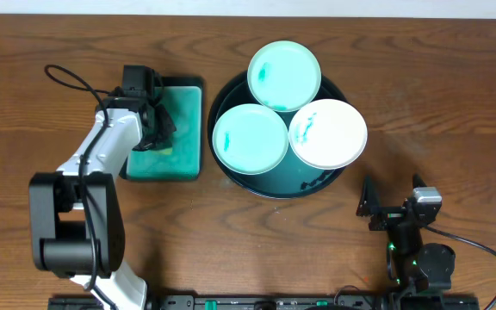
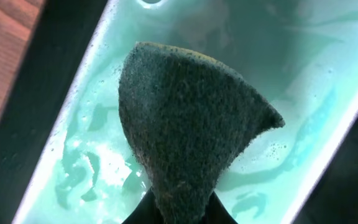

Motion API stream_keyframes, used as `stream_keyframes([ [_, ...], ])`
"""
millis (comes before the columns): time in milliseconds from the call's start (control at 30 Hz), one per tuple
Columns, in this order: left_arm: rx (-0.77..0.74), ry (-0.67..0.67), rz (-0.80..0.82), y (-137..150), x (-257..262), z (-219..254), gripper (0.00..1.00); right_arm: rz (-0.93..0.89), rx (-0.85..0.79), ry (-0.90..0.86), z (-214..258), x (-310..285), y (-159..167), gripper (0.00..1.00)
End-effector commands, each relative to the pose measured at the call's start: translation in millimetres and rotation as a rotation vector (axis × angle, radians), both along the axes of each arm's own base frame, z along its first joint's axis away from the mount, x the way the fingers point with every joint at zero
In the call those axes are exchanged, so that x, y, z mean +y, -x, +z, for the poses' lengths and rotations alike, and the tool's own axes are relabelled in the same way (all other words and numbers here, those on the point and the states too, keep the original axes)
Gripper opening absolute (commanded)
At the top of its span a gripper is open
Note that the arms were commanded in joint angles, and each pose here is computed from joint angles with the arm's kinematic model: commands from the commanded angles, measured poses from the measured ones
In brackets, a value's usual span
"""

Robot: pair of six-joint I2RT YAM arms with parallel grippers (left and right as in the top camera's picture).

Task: Clean dirty plates on tray and stack at the side
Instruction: 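Dip and rub the sponge in the soapy water with the left gripper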

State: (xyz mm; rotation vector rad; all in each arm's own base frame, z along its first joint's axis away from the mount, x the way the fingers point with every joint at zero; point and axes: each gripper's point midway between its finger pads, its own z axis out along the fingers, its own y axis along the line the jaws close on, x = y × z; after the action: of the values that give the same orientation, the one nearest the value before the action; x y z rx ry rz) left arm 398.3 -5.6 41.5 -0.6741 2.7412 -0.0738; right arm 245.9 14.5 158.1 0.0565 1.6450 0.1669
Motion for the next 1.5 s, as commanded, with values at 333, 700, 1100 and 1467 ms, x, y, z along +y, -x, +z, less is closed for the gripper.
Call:
stream_keyframes([
  [333, -0.218, -0.017, -0.049, -13, -6, 79, 0.07, -0.011, -0.001, 0.015, -1, -3, 0, 0.99],
  [700, -0.184, -0.022, -0.059, -18, -6, 58, 0.07, -0.011, -0.002, 0.015, -1, -3, 0, 0.99],
  [1100, -0.207, -0.076, -0.092, -6, -5, 62, 0.07, -0.011, -0.002, 0.015, -1, -3, 0, 0.99],
  [1467, -0.181, -0.048, -0.106, -3, -11, 75, 0.07, -0.011, -0.002, 0.015, -1, -3, 0, 0.99],
])
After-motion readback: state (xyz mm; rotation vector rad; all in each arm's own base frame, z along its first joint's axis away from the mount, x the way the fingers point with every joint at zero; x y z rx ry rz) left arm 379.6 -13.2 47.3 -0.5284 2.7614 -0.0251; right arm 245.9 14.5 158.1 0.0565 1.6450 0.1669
